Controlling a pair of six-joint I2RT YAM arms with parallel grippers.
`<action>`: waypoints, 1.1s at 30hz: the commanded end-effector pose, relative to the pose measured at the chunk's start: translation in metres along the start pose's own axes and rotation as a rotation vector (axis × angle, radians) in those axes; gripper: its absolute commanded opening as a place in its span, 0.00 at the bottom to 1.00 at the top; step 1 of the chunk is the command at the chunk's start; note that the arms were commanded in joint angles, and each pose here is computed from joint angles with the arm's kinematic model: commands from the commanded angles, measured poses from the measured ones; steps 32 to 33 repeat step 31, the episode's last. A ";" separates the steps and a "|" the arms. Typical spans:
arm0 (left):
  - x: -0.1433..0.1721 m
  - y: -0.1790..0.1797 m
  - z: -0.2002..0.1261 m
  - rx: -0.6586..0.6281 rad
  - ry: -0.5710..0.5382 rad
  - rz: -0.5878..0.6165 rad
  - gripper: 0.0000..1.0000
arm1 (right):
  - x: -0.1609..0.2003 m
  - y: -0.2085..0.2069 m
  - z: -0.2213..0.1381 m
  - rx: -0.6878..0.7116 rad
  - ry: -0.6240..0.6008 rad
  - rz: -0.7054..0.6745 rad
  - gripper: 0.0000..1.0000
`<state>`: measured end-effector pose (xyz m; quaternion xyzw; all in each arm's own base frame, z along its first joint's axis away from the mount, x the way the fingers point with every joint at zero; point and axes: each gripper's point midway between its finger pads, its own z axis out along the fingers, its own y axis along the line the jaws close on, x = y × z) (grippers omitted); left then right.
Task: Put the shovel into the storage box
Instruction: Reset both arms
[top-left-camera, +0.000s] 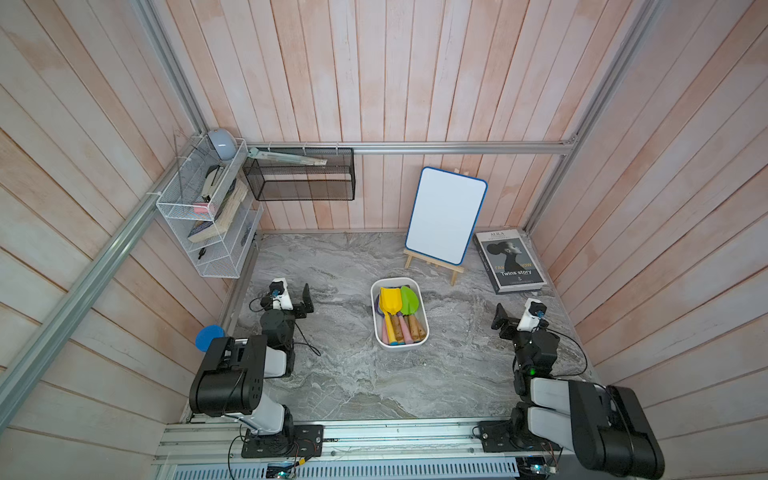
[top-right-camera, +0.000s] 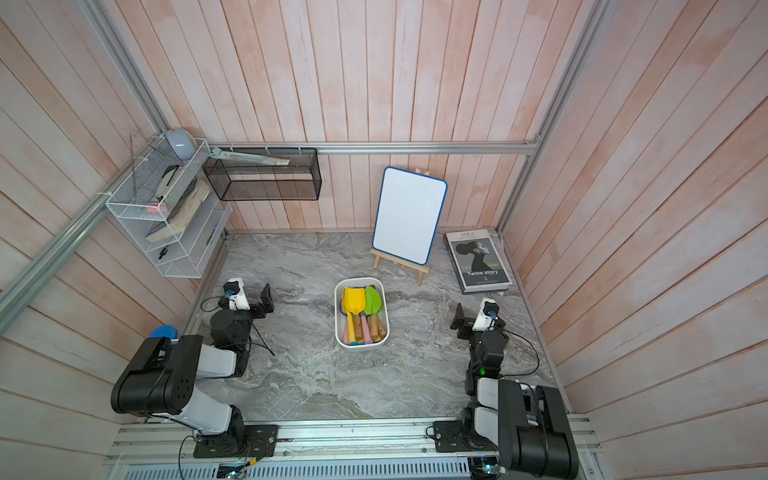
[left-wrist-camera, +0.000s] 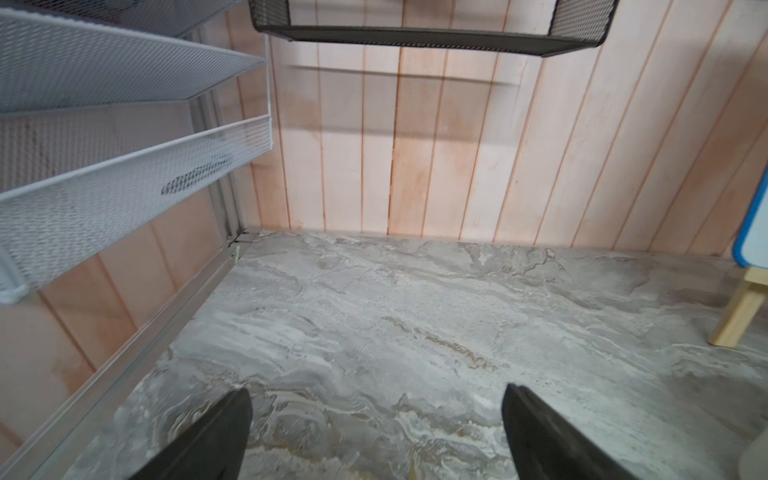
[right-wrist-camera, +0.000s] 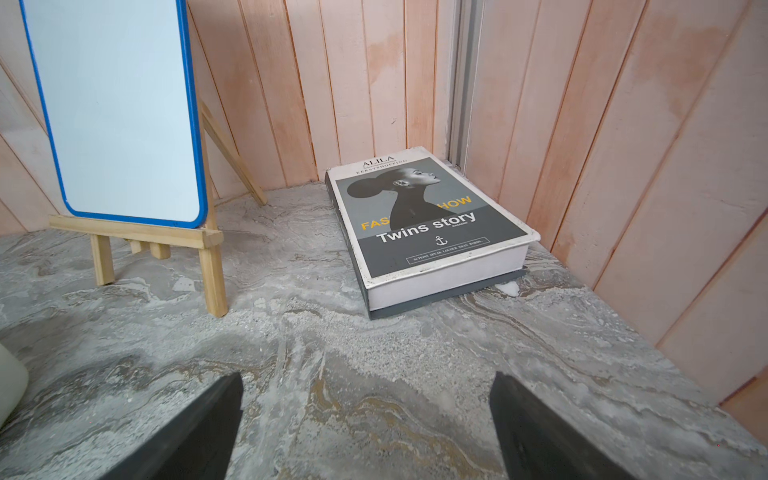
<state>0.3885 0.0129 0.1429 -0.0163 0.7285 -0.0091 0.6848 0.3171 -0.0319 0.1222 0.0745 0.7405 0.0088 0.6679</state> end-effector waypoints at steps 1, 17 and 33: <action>0.013 -0.008 0.000 0.055 0.059 0.007 1.00 | -0.032 0.001 0.001 -0.008 -0.175 -0.004 0.98; 0.013 -0.007 0.000 0.048 0.059 0.009 1.00 | -0.011 0.019 0.055 -0.021 -0.010 -0.085 0.98; 0.013 -0.008 0.000 0.049 0.059 0.009 1.00 | -0.012 0.019 0.054 -0.021 -0.018 -0.085 0.98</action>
